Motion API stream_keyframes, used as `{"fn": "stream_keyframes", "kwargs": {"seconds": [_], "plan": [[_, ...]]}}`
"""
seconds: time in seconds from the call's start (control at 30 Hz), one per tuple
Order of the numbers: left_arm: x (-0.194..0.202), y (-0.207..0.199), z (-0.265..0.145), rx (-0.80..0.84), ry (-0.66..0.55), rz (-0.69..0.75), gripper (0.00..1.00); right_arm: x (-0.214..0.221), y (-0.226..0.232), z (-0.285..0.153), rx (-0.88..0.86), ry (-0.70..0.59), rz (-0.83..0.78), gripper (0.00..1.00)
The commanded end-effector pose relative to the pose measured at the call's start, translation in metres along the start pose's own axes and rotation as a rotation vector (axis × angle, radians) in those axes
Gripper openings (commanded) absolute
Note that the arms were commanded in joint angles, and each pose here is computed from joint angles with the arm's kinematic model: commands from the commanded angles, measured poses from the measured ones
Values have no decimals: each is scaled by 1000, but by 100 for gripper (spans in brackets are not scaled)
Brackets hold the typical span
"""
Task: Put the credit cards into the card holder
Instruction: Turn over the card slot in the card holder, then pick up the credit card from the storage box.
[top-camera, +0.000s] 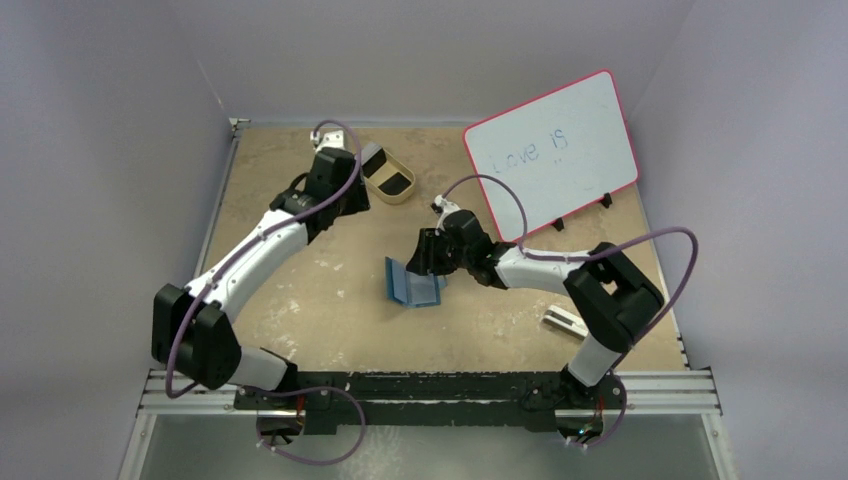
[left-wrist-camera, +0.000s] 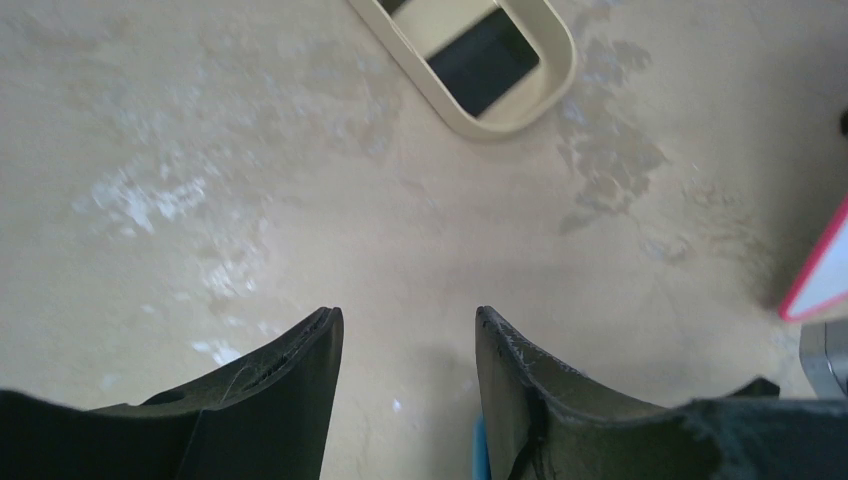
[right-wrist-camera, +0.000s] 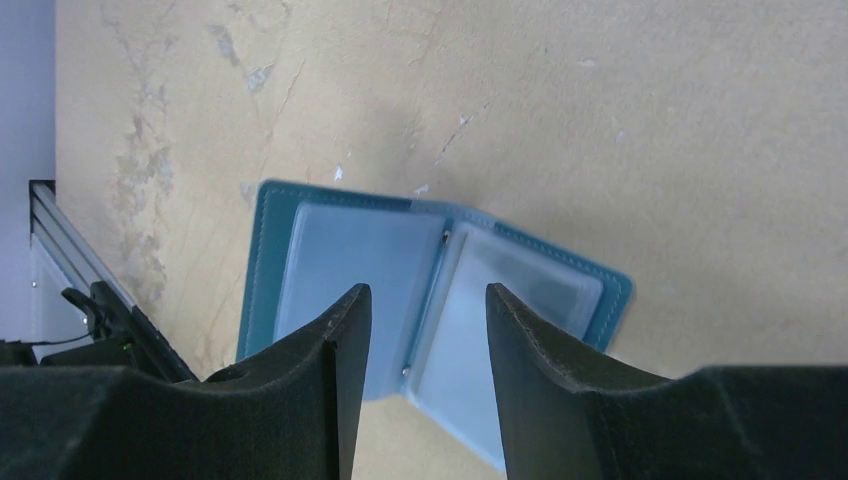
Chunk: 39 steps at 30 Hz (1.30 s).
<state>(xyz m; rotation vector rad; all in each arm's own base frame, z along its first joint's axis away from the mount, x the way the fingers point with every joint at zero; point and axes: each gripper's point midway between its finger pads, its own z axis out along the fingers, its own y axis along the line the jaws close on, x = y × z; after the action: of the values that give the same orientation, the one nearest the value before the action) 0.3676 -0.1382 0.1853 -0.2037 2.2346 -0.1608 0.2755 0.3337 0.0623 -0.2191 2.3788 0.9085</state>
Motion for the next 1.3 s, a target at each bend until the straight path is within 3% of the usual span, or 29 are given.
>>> {"fn": "stream_keyframes", "kwargs": {"seconds": [0.0,0.27,0.43,0.8,1.27], "plan": [[-51,-2,29,20,-68,80,51,-5,10,15,-24,14,-27,49],[-102,-5,92,-22,-99,249,56,7,2,23,31,65,-40,50],[-113,6,133,-80,-63,346,59,8,8,34,48,94,-59,50],[-101,13,190,-103,-1,517,66,-2,9,23,96,82,-84,52],[-78,24,228,-142,55,607,68,-13,23,-5,70,46,-67,53]]}}
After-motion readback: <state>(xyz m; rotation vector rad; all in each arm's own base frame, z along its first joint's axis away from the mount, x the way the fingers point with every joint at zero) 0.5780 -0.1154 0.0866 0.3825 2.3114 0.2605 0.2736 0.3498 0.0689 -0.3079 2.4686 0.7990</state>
